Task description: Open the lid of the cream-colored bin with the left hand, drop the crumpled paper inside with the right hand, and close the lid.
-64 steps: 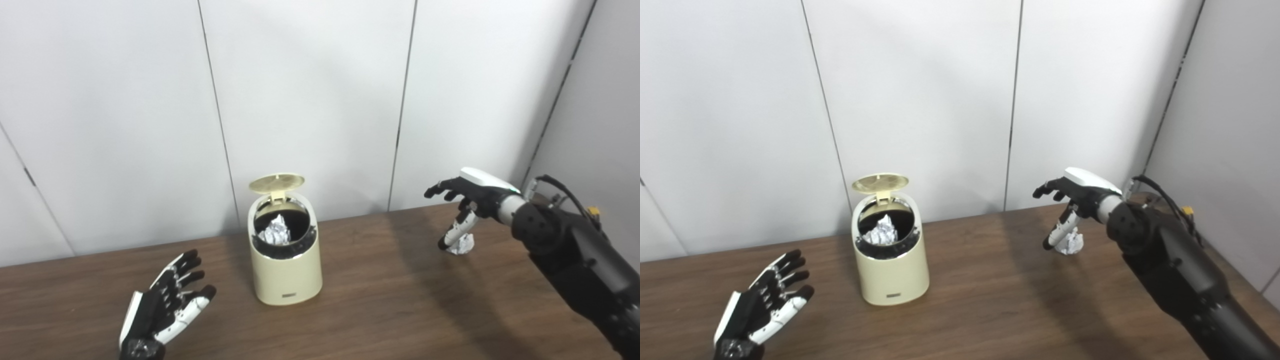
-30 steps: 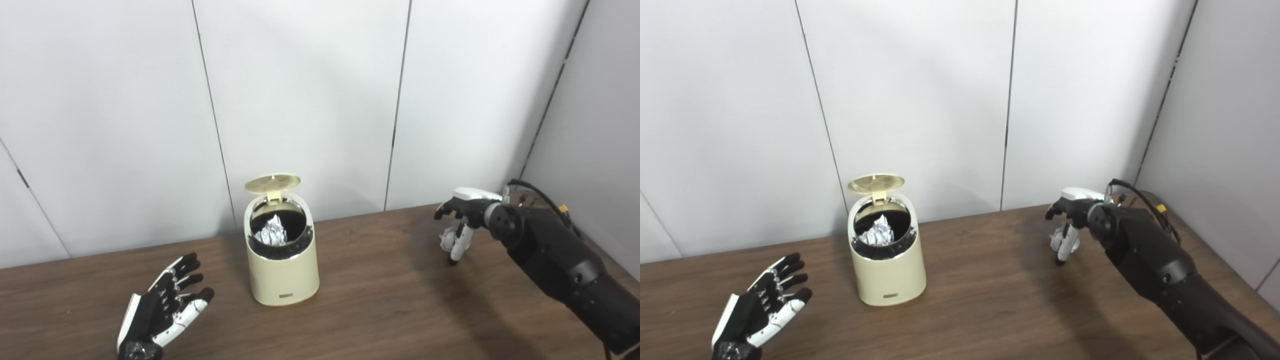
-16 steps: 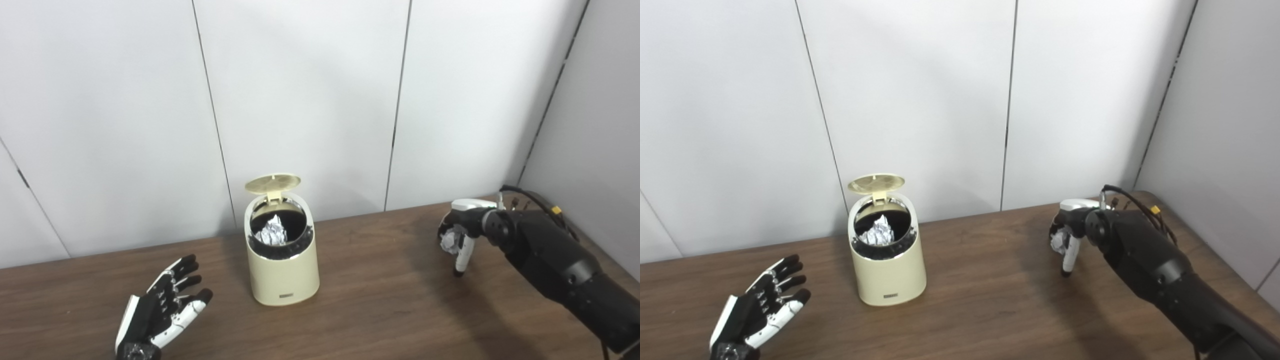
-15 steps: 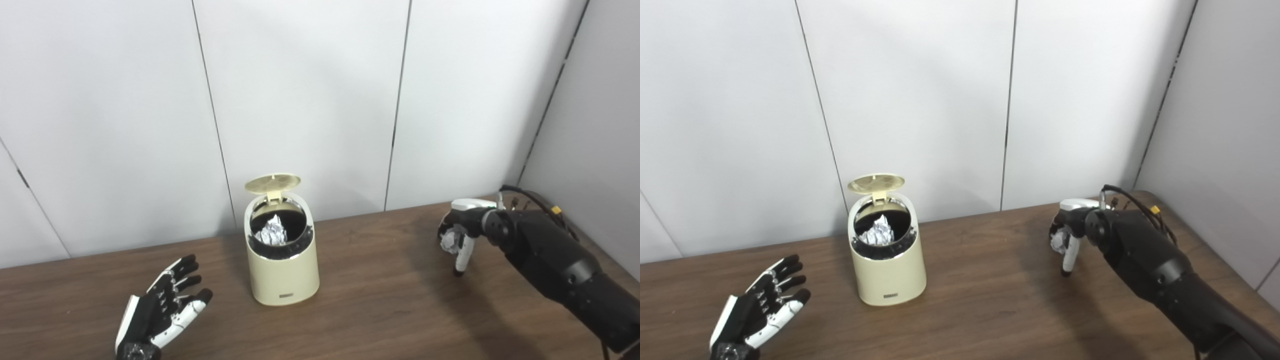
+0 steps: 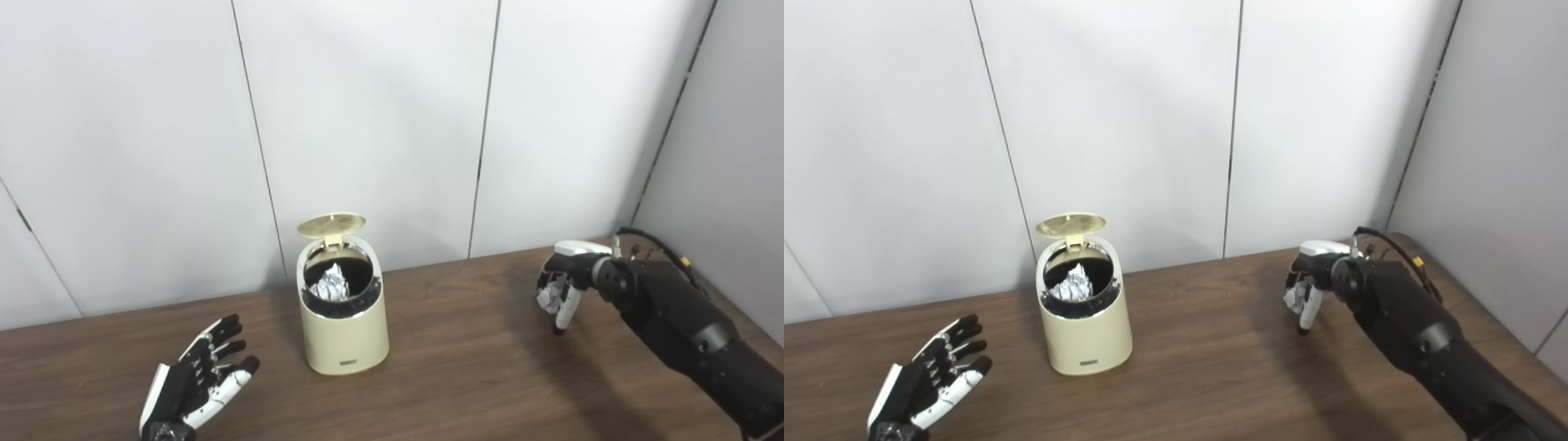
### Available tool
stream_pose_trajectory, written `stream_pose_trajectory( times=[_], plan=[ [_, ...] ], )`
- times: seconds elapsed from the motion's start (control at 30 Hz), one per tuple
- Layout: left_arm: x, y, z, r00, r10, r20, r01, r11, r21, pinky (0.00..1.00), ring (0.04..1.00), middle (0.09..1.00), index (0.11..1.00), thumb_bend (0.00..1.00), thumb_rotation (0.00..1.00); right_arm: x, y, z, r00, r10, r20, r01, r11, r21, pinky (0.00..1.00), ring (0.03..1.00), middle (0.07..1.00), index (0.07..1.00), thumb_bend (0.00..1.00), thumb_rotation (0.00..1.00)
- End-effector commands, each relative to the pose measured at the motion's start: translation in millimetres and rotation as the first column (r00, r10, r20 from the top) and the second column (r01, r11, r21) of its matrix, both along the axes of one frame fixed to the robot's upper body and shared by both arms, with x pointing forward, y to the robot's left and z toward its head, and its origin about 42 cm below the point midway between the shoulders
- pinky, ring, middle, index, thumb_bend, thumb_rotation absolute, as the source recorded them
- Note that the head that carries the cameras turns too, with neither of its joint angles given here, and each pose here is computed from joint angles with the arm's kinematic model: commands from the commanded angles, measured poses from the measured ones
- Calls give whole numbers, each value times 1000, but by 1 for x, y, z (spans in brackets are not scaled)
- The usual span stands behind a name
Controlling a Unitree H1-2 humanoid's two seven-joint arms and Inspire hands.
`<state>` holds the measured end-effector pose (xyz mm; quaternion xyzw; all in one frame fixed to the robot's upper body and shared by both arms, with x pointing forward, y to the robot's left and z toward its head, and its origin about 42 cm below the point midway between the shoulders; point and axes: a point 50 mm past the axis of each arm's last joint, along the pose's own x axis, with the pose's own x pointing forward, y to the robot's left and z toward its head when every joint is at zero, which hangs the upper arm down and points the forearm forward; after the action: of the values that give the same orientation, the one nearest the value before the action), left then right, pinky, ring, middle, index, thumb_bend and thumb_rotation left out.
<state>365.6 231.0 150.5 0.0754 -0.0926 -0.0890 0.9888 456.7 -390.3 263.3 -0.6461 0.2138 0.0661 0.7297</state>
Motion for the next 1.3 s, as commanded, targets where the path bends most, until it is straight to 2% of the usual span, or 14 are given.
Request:
stream_pose_trajectory(
  times=[0.0,0.03,0.13,0.4,0.53,0.6,0.7,0.77,0.87,1.1,1.23,1.27],
  plan=[
    [5,1,17,997,-10,70,9,1000,12,643,807,864,895,703,365,5,-2,22,994,-5,113,5,1000,7,402,429,488,541,538,0],
    [5,1,17,998,-13,68,13,1000,5,649,812,866,896,703,360,5,-2,21,991,-9,132,7,1000,17,373,399,494,531,522,0],
    [5,1,16,998,-21,65,21,1000,-7,653,814,867,899,698,348,4,-2,19,984,-19,179,13,999,37,356,397,508,514,517,0],
    [4,0,16,998,-25,61,25,1000,-1,643,812,870,889,708,351,1,-2,17,967,-13,255,-1,998,57,382,404,517,495,517,0],
    [4,-2,16,998,-31,57,32,999,-10,645,818,873,891,701,338,-3,1,30,956,10,292,-24,999,46,352,386,504,515,515,0],
    [4,-2,15,998,-30,57,30,1000,-7,644,818,872,887,706,337,-6,5,38,951,35,307,-51,998,42,398,395,489,511,518,0],
    [4,-4,15,998,-32,55,32,999,-7,640,816,869,885,708,337,-14,15,53,931,82,356,-112,992,62,400,400,490,504,519,0],
    [4,-4,14,998,-35,56,35,999,1,637,812,865,883,718,348,-22,29,68,906,135,401,-178,981,72,383,396,502,501,517,0],
    [5,-6,13,998,-39,58,38,999,6,638,811,865,883,719,348,-31,45,81,879,196,435,-250,965,71,389,397,506,502,517,0],
    [5,-12,10,997,-40,61,39,999,10,640,811,865,884,700,329,-37,74,91,834,288,471,-360,930,70,409,421,509,489,519,0],
    [6,-17,9,998,-34,57,34,999,15,652,813,860,876,689,310,-48,107,103,786,351,508,-441,895,65,420,434,505,478,520,0],
    [6,-18,8,998,-36,58,35,999,15,654,814,860,876,689,315,-49,113,106,780,360,513,-452,890,63,420,434,504,476,520,0]
  ],
)
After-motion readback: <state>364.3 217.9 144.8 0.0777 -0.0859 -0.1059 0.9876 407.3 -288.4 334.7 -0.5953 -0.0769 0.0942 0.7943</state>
